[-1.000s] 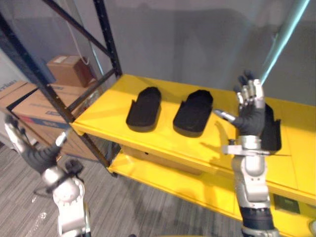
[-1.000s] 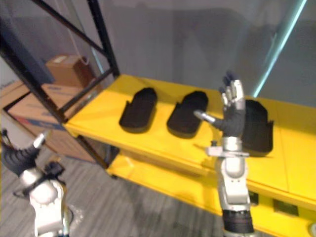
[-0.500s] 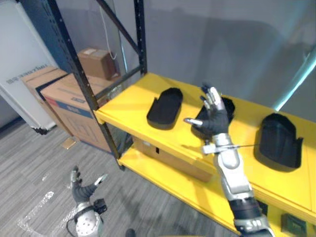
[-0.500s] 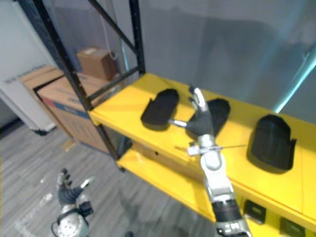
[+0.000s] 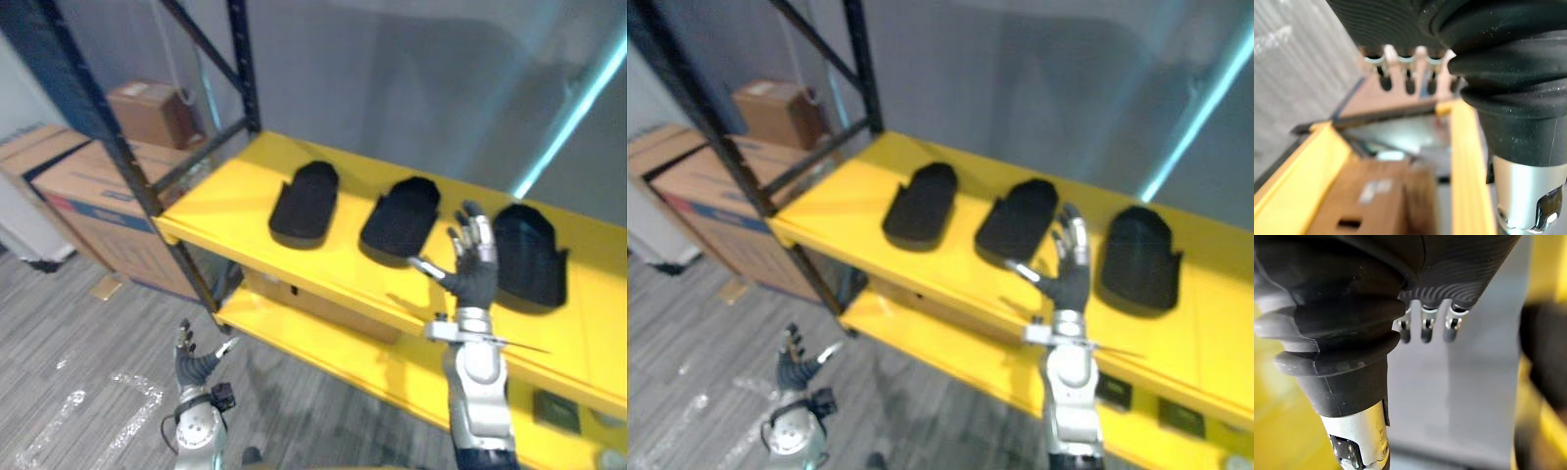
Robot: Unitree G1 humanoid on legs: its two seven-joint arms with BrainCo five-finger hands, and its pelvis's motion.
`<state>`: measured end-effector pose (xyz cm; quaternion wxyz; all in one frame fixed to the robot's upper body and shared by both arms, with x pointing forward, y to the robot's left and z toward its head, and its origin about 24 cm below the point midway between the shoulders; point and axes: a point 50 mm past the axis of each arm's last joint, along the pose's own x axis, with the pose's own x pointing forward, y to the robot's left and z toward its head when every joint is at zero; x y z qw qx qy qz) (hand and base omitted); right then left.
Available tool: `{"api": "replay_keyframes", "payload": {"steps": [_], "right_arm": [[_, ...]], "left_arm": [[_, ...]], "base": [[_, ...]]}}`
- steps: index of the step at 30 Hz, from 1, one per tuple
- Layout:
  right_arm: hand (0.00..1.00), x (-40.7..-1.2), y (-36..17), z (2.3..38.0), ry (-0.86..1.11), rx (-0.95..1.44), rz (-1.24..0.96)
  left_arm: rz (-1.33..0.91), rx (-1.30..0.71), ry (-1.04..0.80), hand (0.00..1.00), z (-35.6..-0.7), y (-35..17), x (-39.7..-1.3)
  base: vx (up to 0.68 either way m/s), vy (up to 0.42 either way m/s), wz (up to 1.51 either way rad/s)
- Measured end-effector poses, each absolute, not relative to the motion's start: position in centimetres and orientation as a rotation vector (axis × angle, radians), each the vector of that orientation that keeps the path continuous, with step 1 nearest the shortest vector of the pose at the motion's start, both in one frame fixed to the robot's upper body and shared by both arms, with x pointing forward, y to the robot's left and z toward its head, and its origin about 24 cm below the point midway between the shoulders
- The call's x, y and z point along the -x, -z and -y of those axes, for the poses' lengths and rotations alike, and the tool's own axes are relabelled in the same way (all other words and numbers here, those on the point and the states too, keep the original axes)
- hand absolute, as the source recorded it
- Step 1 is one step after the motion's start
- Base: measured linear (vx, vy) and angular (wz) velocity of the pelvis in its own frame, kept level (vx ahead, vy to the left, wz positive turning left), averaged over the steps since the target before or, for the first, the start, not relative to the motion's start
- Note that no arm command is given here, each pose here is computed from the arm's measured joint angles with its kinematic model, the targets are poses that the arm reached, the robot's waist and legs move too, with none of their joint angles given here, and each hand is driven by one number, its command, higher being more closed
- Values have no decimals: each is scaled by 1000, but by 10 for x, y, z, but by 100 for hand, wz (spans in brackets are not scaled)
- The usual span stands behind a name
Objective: Walk over and take plastic housings, then place them on the shelf
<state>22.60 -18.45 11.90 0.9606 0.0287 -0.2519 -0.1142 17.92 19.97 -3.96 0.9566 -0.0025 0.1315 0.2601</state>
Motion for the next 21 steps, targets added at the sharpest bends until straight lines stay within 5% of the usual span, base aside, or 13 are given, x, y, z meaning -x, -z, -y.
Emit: {"api": "replay_keyframes", "payload": {"steps": [10, 21], "right_arm": [[0, -205, -128, 209, 544, -166, 584], [0, -200, -133, 202, 513, -104, 606]], "left_arm": [[-159, 20, -541, 0, -196, 20, -200], [-156, -108, -498, 0, -203, 19, -190]], "base": [[20, 297, -12], [2, 367, -79]]}}
